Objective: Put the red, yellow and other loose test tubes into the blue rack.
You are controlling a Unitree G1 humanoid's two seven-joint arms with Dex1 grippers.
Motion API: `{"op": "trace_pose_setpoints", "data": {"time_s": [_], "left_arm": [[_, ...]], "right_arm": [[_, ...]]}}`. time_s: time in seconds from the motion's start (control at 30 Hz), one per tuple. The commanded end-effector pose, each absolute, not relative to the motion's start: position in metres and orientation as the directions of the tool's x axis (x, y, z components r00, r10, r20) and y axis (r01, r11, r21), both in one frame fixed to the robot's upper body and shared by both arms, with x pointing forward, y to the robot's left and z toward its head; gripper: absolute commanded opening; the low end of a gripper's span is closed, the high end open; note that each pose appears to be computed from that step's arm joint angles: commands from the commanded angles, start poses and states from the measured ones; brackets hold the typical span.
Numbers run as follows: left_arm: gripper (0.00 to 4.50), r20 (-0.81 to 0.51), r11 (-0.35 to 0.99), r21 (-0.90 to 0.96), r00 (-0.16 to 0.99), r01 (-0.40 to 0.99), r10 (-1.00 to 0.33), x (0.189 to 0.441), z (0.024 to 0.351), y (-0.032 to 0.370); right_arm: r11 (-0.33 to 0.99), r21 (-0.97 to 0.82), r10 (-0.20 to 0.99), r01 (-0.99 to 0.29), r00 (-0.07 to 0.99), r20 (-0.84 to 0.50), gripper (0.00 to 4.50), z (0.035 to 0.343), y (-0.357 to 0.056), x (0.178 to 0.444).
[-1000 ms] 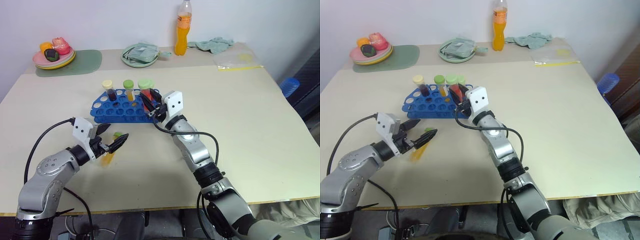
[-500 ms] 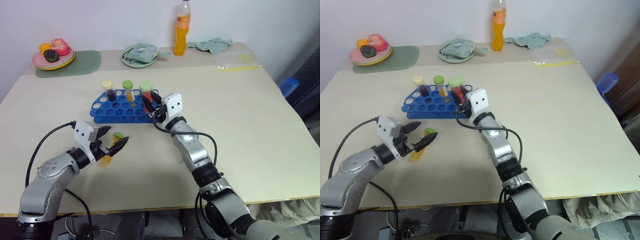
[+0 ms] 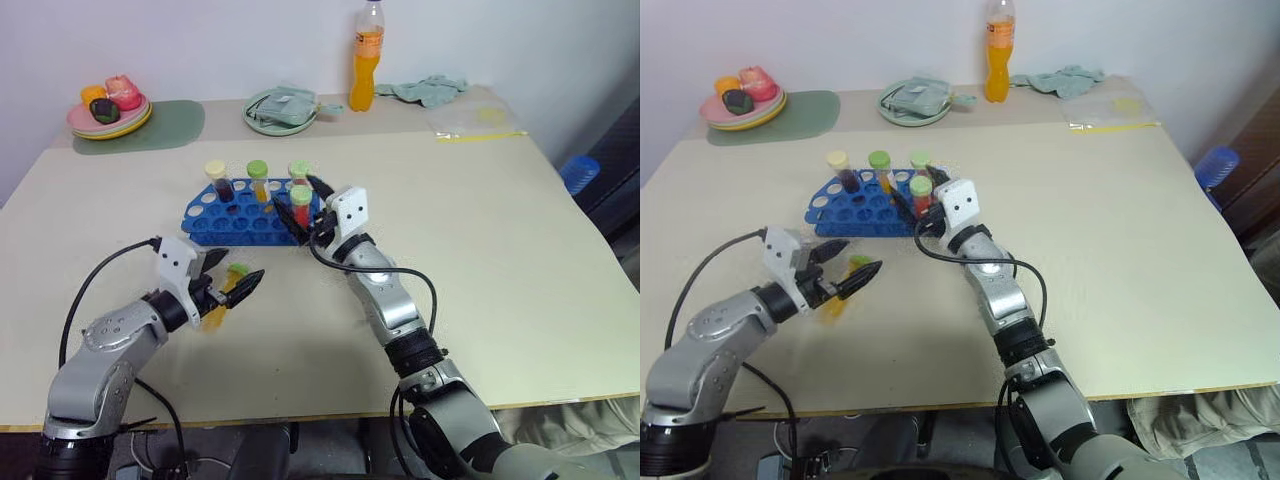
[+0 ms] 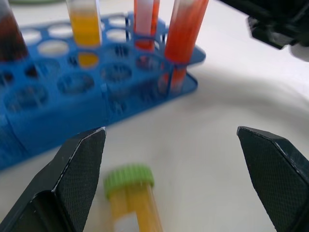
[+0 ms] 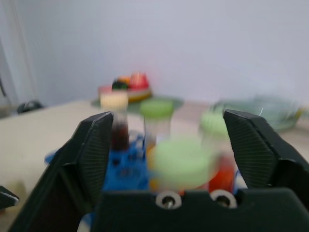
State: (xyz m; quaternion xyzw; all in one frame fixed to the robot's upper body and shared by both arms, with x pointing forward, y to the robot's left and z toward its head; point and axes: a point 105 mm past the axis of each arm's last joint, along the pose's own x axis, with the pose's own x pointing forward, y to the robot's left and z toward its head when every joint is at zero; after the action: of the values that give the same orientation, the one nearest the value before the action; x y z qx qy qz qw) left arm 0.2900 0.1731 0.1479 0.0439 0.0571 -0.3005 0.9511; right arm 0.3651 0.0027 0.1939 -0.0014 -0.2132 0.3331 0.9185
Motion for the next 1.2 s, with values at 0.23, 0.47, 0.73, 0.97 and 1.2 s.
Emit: {"op": "trace_pose_setpoints", "data": {"time_s": [0.23,0.47,0.73,0.97,1.2], "left_arm": [[4.50,-0.406,0.875,0.168,0.841,0.453,-0.357,0.301,0.174,0.192],[4.50,-0.687,0.883,0.121,0.680,0.454,-0.256,0.303,0.161,0.196],[4.50,-0.787,0.866,0.074,0.562,0.495,-0.255,0.301,0.142,0.179],[4.50,-0.825,0.879,0.096,0.532,0.466,-0.192,0.295,0.131,0.181],[3.97,-0.838,0.895,0.110,0.524,0.433,-0.151,0.293,0.127,0.182]], "right_arm": [[0.741,-0.263,0.668,-0.618,0.637,0.385,3.71,0.221,-0.052,0.344],[0.565,-0.367,0.824,-0.739,0.527,0.208,3.71,0.208,-0.064,0.316],[0.330,-0.327,0.937,-0.886,0.349,-0.001,3.71,0.178,-0.056,0.277],[0.303,-0.308,0.943,-0.902,0.330,-0.036,3.71,0.171,-0.054,0.270],[0.292,-0.308,0.947,-0.905,0.319,-0.041,3.75,0.167,-0.049,0.270]]}}
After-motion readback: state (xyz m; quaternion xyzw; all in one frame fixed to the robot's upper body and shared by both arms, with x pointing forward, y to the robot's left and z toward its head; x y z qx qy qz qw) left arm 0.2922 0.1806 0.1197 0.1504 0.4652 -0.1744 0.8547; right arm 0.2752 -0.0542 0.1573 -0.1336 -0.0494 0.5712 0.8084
